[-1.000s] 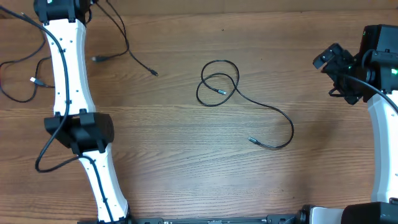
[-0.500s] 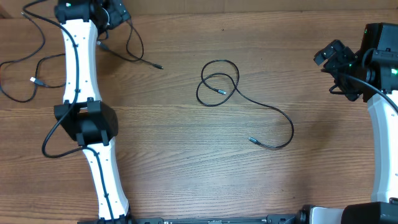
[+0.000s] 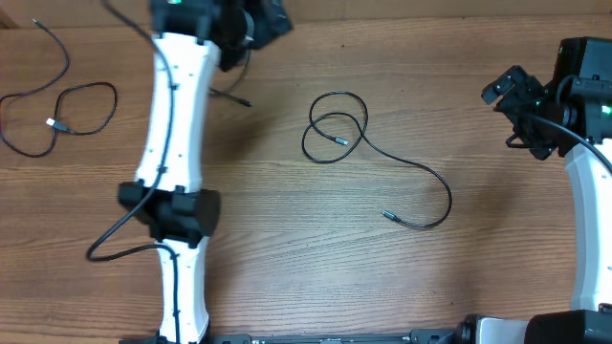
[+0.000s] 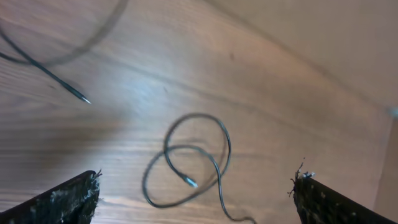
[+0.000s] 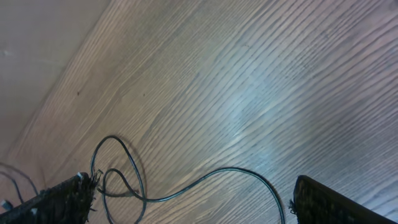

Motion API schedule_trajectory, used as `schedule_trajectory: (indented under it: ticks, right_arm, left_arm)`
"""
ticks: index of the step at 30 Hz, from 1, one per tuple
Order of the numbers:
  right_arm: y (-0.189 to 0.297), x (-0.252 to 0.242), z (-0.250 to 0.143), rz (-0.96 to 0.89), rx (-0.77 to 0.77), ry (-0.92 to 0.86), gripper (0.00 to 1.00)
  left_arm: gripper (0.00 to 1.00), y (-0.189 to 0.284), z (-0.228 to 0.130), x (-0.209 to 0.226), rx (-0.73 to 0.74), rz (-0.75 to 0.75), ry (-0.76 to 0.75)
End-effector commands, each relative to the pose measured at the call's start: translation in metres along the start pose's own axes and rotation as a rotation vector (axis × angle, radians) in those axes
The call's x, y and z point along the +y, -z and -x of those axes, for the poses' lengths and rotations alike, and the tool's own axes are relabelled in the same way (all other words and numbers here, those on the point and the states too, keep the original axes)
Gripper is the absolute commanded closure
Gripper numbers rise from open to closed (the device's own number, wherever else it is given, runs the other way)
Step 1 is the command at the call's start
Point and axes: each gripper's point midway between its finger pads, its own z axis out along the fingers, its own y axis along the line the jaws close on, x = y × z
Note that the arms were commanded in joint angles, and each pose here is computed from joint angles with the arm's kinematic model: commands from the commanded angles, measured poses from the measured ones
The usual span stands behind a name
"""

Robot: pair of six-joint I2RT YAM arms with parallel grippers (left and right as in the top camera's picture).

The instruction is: Untangle cables

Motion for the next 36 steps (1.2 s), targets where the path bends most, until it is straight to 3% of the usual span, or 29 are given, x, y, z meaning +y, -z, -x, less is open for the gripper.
schedule_trajectory:
  ticks: [1,9,17,26,30,36]
  right_arm:
    - [0.005,0.002,0.006,0.0,-0.023,0.011,0.0]
    - [0.005,0.002,0.006,0.001,-0.023,0.01,0.0]
    - [0.005,0.002,0.005,0.001,-0.023,0.01,0.0]
    - [0.005,0.002,0.005,0.001,-0.023,0.01,0.0]
    - [0.005,0.002,0.005,0.001,-0.023,0.01,0.0]
    - [0.005,0.002,0.005,0.001,-0.023,0.01,0.0]
  left_arm:
    - [0.01,-0.033,-0.038,-0.022,0.065,0.031,0.008]
    - [0.0,-0.109,-0.12,-0.048,0.194,0.121,-0.006]
    - [0.02,-0.195,-0.192,-0.031,0.329,0.223,-0.099]
    - [0.07,-0.238,-0.236,-0.037,0.36,0.219,-0.168]
    - [0.01,-0.244,-0.246,-0.036,0.372,0.223,-0.18]
    - [0.0,-0.248,-0.251,-0.03,0.387,0.237,-0.21]
